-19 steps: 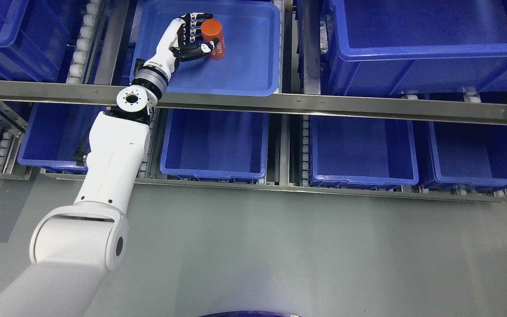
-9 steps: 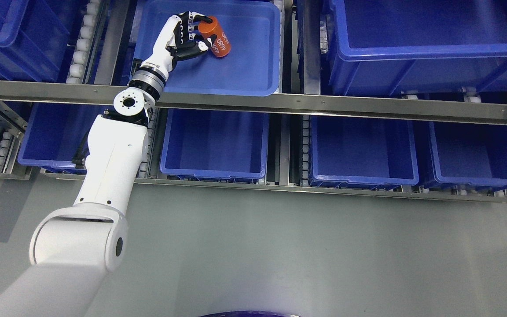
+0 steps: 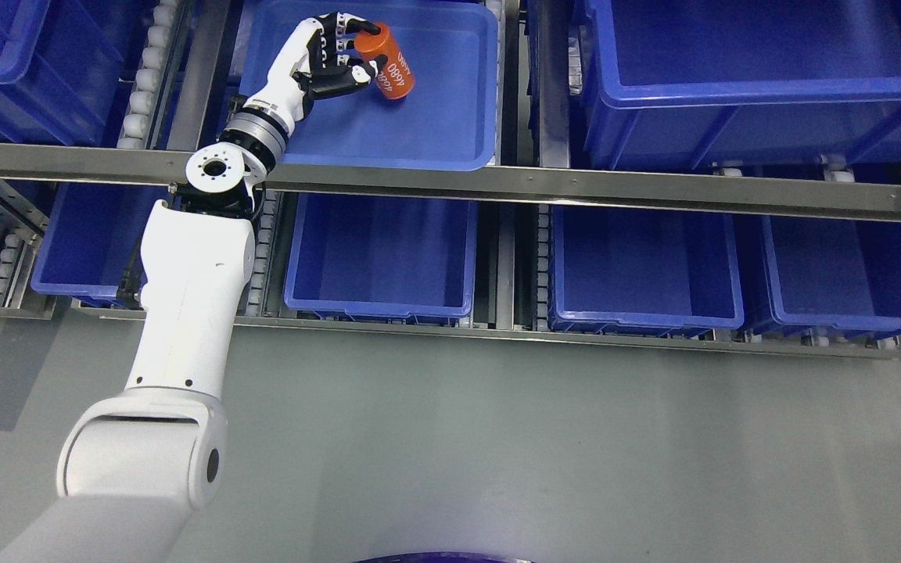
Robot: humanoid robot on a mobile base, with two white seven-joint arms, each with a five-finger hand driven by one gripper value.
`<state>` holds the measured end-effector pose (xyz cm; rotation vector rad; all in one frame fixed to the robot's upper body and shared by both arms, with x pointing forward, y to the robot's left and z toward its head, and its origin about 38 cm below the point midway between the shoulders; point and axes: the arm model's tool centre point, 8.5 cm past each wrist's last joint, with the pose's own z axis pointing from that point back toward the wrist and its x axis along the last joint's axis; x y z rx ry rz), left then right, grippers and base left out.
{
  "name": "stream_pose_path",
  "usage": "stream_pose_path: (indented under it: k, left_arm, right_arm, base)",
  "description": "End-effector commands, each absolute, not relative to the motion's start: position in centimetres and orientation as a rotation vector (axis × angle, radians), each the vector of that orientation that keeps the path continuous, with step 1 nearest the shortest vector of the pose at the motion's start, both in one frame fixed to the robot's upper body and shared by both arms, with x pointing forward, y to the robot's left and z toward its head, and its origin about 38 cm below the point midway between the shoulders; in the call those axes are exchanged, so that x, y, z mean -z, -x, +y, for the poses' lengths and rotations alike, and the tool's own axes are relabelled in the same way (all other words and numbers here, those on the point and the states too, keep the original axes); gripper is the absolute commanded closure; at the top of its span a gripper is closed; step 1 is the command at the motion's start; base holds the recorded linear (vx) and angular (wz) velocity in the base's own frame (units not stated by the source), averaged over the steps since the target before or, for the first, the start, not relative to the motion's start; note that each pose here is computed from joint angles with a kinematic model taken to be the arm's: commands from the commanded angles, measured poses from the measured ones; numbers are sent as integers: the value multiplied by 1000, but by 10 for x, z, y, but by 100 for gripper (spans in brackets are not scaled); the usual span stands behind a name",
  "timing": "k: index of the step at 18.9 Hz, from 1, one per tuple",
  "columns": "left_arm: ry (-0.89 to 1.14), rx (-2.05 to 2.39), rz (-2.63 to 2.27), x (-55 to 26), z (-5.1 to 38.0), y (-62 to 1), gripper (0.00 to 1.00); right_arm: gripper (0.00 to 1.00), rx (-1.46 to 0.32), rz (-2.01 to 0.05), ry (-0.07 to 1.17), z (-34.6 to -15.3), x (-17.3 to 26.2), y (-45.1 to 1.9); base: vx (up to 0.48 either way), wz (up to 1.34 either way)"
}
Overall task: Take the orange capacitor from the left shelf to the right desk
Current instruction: 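Lift the orange capacitor out of the bin with the left hand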
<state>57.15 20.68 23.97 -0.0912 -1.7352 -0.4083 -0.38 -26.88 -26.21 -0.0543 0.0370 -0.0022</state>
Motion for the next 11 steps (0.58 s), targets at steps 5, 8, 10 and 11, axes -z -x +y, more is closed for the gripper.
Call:
stream_pose_path:
  k: [5, 8, 10, 11]
  left_arm:
    - [-62, 458, -2123, -371, 235, -500, 99]
    - [-62, 453, -2115, -353, 237, -486, 98]
    - [-61, 453, -2107, -343, 237, -481, 98]
    - [-64, 449, -2108, -341, 239, -479, 98]
  right_arm:
    - [0, 12, 16, 73, -280, 262, 1]
    - [0, 12, 16, 73, -280, 262, 1]
    - [0, 12, 16, 73, -280, 262, 1]
    - [0, 12, 16, 73, -280, 262, 1]
  base:
    - [-1, -6]
    - [-29, -139]
    - [-89, -276]
    - [-92, -269]
